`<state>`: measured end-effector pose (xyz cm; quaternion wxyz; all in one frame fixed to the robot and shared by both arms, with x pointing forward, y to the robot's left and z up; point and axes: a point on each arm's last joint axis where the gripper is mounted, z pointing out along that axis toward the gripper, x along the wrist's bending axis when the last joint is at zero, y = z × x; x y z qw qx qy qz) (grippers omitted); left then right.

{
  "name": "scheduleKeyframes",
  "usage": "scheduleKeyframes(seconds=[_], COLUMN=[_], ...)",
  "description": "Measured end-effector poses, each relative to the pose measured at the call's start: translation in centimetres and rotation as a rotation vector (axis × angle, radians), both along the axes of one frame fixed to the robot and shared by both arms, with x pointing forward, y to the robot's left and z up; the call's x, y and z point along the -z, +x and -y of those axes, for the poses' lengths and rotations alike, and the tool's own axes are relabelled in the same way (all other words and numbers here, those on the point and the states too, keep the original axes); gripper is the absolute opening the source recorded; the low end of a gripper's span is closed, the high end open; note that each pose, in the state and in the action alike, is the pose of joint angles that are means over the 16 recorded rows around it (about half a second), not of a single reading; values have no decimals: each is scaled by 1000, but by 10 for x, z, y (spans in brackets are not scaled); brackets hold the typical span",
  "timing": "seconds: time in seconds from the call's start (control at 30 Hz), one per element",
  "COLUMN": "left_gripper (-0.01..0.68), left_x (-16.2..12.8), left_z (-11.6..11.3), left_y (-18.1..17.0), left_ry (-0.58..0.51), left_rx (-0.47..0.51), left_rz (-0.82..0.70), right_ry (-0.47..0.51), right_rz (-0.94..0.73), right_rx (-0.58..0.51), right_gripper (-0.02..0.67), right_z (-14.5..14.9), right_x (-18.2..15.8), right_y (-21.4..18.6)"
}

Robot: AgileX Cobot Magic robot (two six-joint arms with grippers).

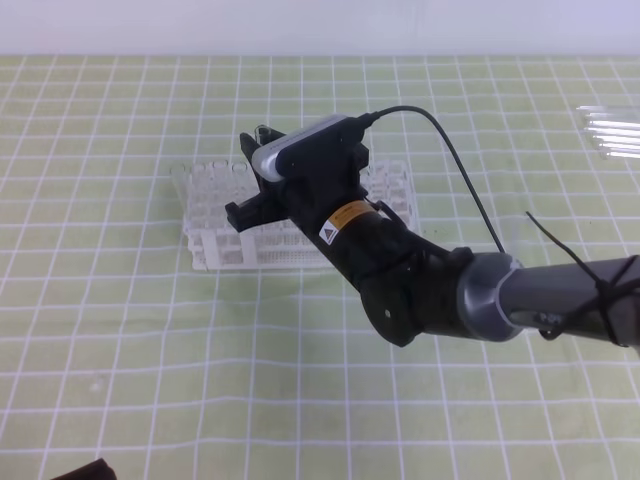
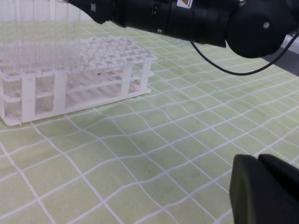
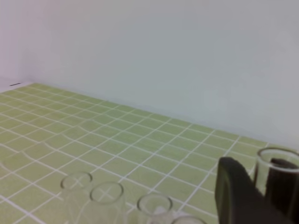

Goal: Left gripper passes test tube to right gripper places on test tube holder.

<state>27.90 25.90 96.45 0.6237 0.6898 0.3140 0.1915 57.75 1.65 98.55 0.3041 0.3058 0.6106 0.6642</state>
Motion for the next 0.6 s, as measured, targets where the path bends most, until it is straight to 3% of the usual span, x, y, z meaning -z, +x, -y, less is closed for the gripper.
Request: scheduleKeyframes(seconds=[0.6], left_gripper=[0], left_x=[0], left_z=[0], left_y=[0], left_ry=[-1], left_rx=[0], left_rz=[0], right_ry=[9], right_rz=[-16], right_rx=[17], right_gripper=[24], right_z=[1], right_x=[5], right_y=[2])
